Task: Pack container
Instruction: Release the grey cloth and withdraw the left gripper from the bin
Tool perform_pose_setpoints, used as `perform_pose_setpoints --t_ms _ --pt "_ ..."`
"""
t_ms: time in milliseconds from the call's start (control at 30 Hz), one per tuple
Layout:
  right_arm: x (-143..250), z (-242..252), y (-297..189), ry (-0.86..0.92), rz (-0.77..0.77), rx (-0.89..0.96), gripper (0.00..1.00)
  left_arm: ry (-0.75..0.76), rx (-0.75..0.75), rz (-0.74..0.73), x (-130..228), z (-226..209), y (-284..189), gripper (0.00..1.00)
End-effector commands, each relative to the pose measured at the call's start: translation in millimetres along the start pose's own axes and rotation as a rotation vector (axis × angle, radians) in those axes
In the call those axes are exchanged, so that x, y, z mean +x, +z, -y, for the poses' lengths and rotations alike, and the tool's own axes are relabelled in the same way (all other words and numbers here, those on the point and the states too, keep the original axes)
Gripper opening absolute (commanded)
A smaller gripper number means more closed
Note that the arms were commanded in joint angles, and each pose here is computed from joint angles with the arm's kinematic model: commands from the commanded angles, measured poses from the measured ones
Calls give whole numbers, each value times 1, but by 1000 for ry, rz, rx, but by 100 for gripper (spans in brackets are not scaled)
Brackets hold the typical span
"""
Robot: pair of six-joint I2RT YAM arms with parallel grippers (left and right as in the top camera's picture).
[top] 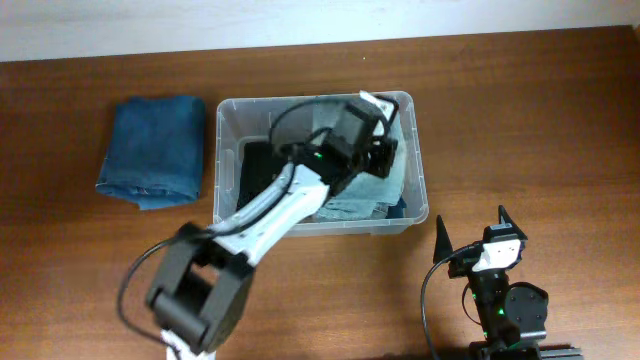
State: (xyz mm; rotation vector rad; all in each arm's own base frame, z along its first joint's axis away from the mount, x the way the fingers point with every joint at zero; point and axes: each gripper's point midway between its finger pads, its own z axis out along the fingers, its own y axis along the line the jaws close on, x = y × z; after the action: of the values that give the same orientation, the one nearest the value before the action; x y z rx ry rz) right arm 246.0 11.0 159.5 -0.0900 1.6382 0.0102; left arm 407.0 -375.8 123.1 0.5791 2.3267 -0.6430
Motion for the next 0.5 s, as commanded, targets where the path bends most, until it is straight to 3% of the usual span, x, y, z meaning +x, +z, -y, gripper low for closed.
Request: perform_pose_setpoints --t_ms 0,233,333,467 --pt "1 0 0 9 1 -4 98 21 -33 -86 32 -13 24 1" --pt "1 0 0 9 1 -4 98 27 -16 -39 8 -3 5 1" --pt "1 0 0 9 1 -4 98 39 5 43 -26 13 -41 0" --pt "1 0 0 9 1 -4 98 27 -19 -36 -11 12 -66 1"
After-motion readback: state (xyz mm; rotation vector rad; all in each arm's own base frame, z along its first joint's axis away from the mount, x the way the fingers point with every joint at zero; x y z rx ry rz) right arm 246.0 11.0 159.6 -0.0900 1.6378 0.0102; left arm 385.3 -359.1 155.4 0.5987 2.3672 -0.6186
